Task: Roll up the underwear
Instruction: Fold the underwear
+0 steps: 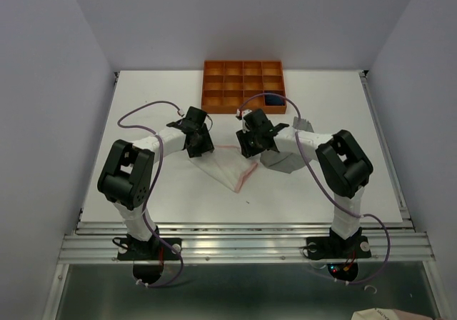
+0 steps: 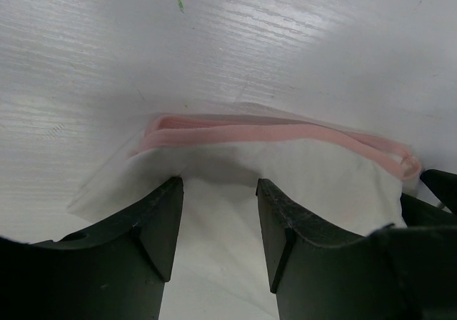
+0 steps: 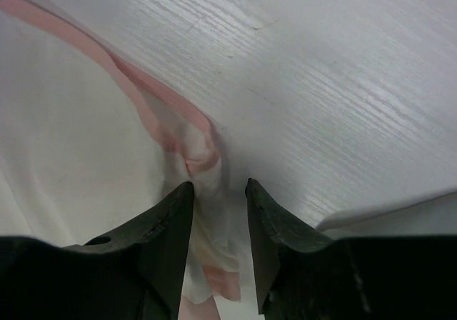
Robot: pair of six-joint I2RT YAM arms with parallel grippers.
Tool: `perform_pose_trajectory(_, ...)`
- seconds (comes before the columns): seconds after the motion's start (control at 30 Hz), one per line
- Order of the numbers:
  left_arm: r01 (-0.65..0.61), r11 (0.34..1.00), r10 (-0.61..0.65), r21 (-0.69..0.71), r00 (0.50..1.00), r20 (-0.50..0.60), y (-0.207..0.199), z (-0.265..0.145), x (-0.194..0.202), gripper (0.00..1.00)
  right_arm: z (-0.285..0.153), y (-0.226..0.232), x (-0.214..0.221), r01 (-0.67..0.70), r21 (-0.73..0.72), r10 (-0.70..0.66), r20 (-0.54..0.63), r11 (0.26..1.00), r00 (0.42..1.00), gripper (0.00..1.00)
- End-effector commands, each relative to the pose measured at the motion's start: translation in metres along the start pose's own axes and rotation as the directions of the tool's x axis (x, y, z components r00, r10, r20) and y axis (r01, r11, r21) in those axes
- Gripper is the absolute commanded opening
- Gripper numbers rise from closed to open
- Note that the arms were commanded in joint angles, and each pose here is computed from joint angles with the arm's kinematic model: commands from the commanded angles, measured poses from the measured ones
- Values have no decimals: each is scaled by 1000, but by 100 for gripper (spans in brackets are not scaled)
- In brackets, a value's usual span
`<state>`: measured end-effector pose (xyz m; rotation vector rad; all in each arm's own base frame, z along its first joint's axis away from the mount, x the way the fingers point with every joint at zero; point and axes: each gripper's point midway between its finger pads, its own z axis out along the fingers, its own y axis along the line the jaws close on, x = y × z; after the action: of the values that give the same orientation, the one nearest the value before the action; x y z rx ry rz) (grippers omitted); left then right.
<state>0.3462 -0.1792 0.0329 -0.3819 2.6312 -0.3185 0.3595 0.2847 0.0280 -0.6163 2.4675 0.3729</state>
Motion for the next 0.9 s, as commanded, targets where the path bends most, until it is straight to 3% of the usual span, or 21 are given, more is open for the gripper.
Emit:
perform_pose_trajectory(0.0,-23,1000,22,18,999,48,-9,-5,-15,56,-21,-13,-26,-47,118,39,72,992,997,40)
perform_pose_trajectory(0.13,-30,999,28,26,998,58,-11,-7,-16,56,-32,-5,-49,-46,80,35,132,996,991,40)
perform_pose_trajectory(0.57,-48,998,45,29,996,72,-11,-9,-19,57,-8,7,10,-13,-19,12,-54,1000,998,45)
perform_pose_trajectory(0.77,-50,998,48,32,996,72,-12,-9,-19,56,-4,-1,25,-15,21,17,-102,1000,995,36)
perform_pose_trajectory(0.87,-50,998,48,28,996,75,-10,-9,-20,56,-4,0,23,-10,19,12,-100,1000,995,21)
